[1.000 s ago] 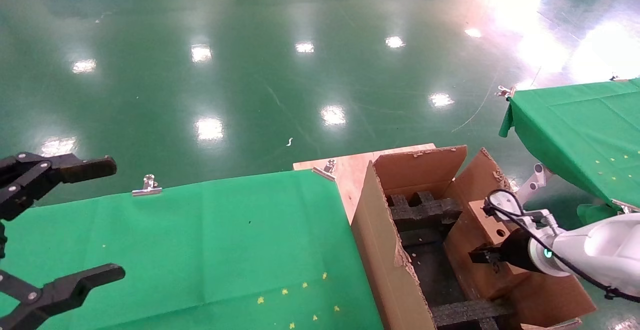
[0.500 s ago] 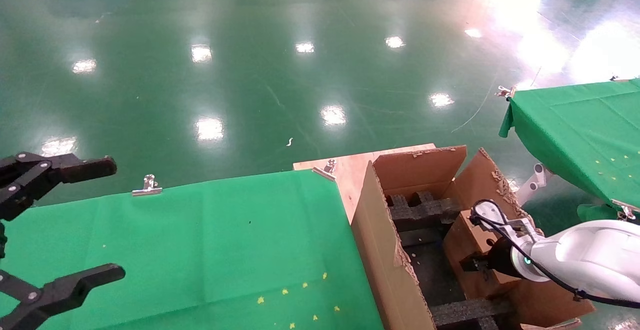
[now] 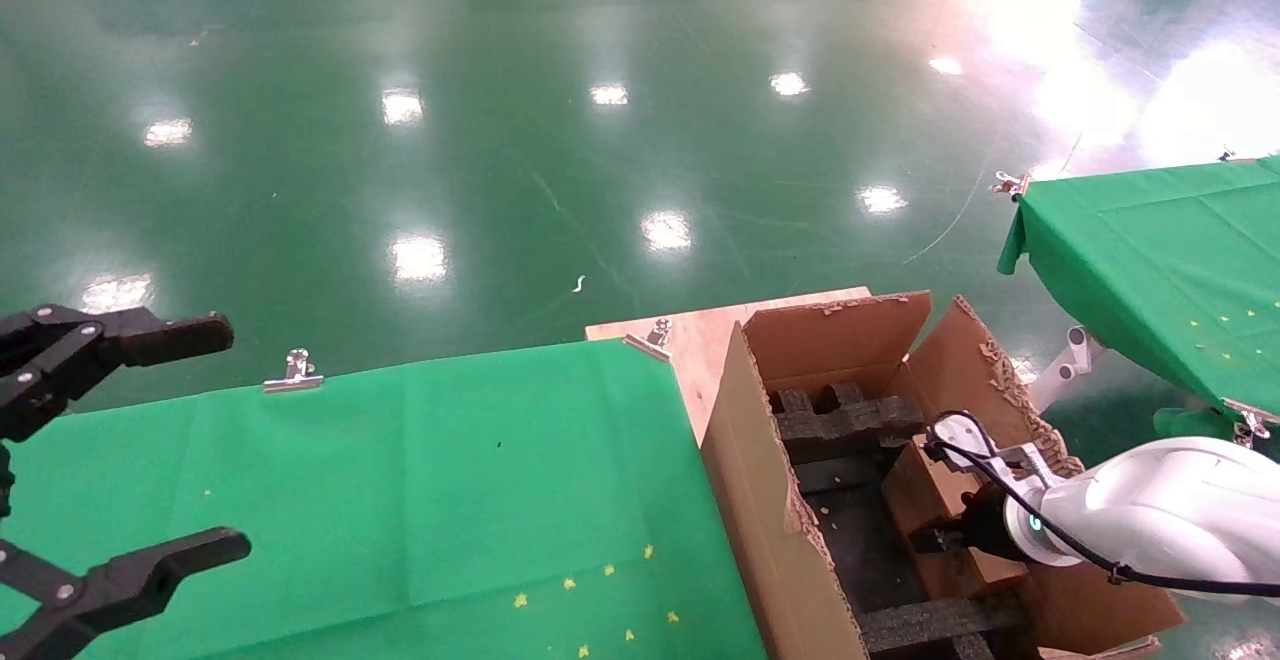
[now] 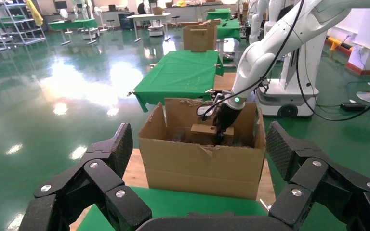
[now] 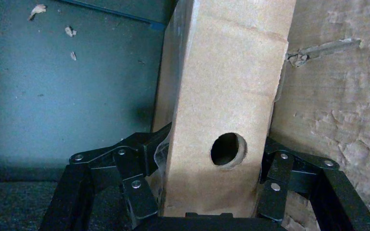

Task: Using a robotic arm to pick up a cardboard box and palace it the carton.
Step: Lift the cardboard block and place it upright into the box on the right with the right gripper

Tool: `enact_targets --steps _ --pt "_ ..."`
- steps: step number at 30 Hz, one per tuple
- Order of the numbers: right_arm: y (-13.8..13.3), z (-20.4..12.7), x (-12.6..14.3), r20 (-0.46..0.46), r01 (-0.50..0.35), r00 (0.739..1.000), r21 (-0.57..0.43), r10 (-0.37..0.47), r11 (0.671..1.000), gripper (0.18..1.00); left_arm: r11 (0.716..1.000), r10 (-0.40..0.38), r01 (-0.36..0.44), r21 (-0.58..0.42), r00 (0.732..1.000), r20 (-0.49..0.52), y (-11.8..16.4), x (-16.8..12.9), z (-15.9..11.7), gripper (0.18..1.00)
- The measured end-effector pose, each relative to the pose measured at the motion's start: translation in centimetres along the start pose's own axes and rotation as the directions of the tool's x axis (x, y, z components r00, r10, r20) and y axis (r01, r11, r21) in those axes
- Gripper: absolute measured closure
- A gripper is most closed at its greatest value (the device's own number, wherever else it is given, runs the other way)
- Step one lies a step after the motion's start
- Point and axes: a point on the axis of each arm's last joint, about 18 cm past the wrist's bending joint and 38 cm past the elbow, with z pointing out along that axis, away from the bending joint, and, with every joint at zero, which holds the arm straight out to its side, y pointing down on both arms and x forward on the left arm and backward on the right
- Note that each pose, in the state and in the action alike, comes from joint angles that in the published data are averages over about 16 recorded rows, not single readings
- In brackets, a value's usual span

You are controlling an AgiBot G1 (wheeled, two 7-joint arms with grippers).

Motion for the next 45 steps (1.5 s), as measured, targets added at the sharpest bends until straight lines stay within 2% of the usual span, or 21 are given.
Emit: enact_targets --steps 11,16,22,34,40,45 --pt "-0.4 -0.2 0.2 0.000 -0.001 1.000 0.012 0.001 1.000 0.860 1.000 0.000 0.000 0.000 1.000 0.000 0.0 0.0 0.0 0.183" --pt "-0.7 -0.5 0.5 -0.005 -0.004 1.000 0.020 0.004 1.000 0.810 1.000 0.000 0.000 0.000 1.000 0.000 0.0 0.0 0.0 0.183" --pt "-1.0 -0.9 0.9 -0.013 -0.012 1.000 0.025 0.012 1.000 0.708 1.000 0.000 0.000 0.000 1.000 0.000 0.0 0.0 0.0 0.183" --pt "-2.4 -2.6 1.9 -0.029 -0.038 0.999 0.068 0.040 0.997 0.450 1.000 0.000 0.000 0.000 1.000 0.000 0.0 0.0 0.0 0.183" --pt "-5.2 -4.8 2.8 -0.031 -0.030 0.999 0.164 0.036 0.986 0.341 1.000 0.000 0.000 0.000 1.000 0.000 0.0 0.0 0.0 0.183" --pt "-8.6 -7.7 3.2 -0.014 0.006 1.000 0.301 -0.002 0.954 0.262 1.000 0.000 0.000 0.000 1.000 0.000 0.0 0.0 0.0 0.183"
